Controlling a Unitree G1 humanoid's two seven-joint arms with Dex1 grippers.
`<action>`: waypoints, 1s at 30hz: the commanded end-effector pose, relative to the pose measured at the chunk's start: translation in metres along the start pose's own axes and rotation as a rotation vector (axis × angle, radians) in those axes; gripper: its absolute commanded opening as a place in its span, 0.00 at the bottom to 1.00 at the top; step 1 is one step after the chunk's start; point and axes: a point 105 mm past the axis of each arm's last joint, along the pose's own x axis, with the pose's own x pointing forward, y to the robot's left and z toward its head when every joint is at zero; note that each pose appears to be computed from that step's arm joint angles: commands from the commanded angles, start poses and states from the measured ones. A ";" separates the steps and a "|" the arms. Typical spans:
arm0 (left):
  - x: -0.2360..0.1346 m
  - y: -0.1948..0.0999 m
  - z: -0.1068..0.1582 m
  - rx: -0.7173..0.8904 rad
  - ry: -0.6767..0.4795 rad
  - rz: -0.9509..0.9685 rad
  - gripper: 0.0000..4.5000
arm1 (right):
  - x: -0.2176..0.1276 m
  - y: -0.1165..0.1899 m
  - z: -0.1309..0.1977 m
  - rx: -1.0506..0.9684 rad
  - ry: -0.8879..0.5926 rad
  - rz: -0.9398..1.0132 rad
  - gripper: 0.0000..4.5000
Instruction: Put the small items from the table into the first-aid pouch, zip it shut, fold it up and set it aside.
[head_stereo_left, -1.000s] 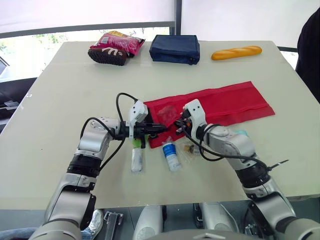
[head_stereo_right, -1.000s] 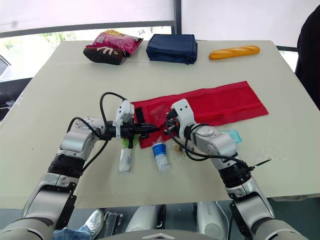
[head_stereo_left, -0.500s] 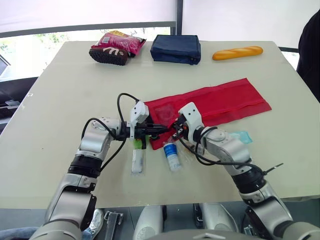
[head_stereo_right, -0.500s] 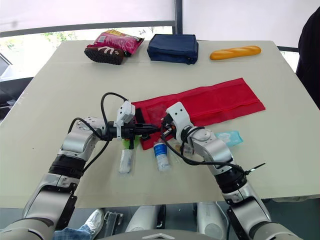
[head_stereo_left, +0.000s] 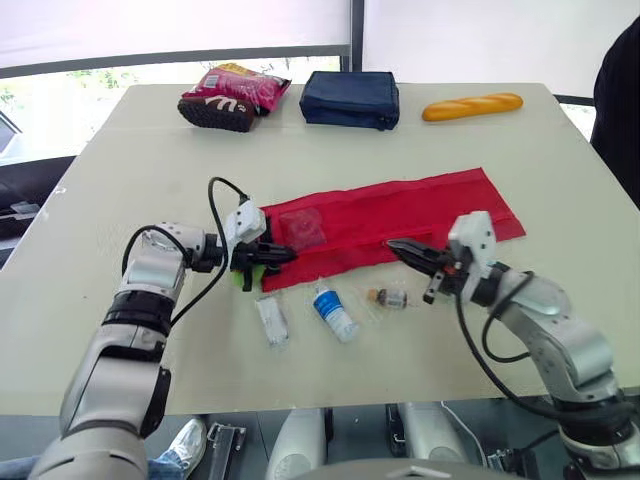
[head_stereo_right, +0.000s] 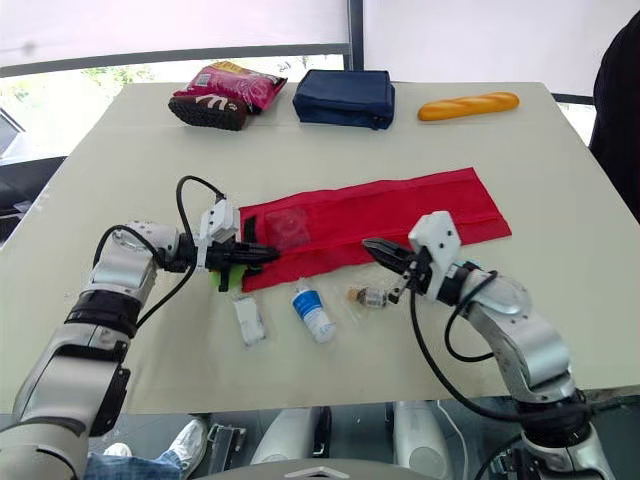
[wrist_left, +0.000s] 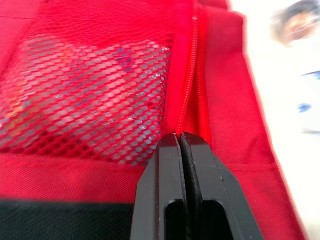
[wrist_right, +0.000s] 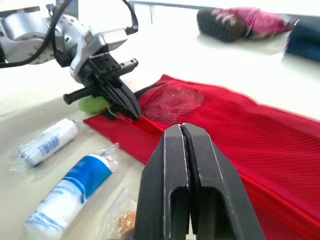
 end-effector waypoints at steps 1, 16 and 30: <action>-0.016 0.021 -0.006 0.013 0.039 0.125 0.00 | -0.017 0.005 0.014 -0.074 -0.034 0.037 0.01; -0.028 0.040 0.027 0.074 -0.046 0.149 0.90 | -0.044 0.009 0.026 -0.044 -0.018 0.032 1.00; 0.070 0.020 0.072 0.192 -0.127 0.093 0.90 | -0.050 -0.012 0.029 -0.118 0.019 -0.176 1.00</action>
